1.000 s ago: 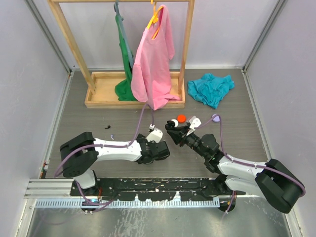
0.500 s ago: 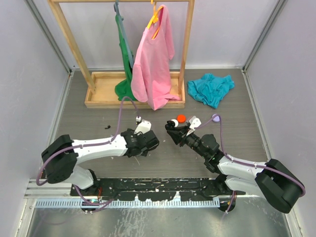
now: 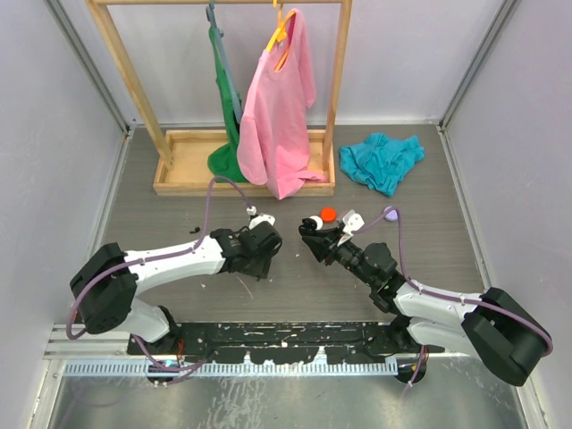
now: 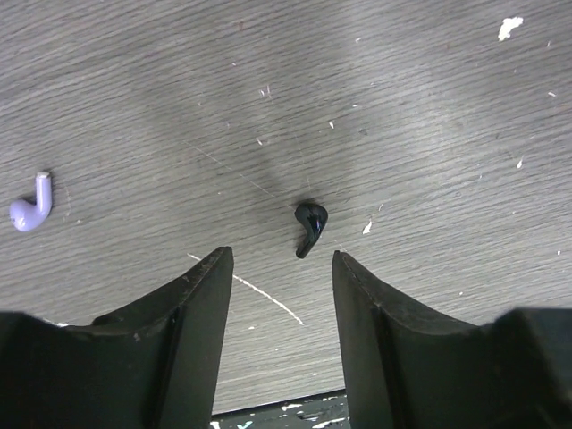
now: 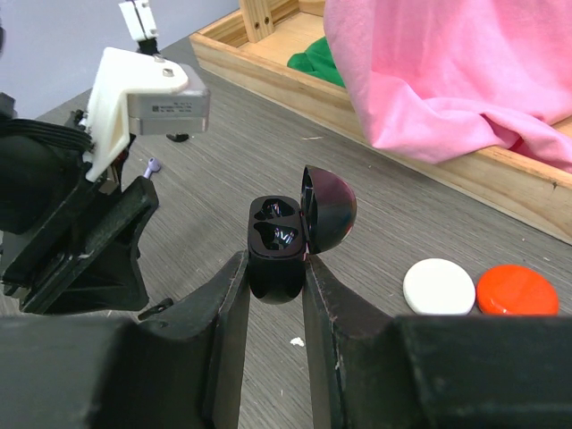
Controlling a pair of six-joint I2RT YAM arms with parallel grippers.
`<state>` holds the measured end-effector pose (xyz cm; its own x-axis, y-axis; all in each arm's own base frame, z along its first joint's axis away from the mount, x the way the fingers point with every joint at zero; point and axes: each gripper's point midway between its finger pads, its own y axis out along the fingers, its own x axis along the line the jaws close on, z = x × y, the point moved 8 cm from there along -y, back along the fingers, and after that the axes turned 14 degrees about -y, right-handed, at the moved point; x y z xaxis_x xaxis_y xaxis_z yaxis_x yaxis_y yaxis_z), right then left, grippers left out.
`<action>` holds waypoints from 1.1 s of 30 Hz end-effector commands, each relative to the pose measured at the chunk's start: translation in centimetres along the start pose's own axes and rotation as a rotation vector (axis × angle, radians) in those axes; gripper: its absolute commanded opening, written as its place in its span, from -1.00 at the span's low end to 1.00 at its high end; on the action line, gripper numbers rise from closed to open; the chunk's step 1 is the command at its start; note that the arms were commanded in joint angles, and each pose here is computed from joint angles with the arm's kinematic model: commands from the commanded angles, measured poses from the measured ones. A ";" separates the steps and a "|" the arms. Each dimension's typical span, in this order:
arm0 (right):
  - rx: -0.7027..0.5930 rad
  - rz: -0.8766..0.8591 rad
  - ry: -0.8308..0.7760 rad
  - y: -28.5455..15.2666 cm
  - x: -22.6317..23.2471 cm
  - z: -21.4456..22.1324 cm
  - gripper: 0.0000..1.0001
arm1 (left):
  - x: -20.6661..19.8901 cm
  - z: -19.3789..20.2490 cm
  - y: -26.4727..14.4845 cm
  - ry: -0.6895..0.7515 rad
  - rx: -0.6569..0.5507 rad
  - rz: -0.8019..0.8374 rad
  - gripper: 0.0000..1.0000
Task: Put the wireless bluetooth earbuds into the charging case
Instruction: Pick up the earbud from the center of the board.
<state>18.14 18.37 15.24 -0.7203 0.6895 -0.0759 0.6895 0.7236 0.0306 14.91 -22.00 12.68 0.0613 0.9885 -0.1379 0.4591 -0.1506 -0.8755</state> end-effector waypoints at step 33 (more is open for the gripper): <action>-0.078 0.007 -0.013 0.5 -0.2 -1.6 -0.97 | -1.8 -0.8 3.8 0.071 0.173 0.075 -0.68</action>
<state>18.16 18.39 15.09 -0.7206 0.6892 -0.0754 0.6896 0.7237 0.0245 16.65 -23.30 9.39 0.1453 0.9811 -0.1276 0.2860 -0.1651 -0.9439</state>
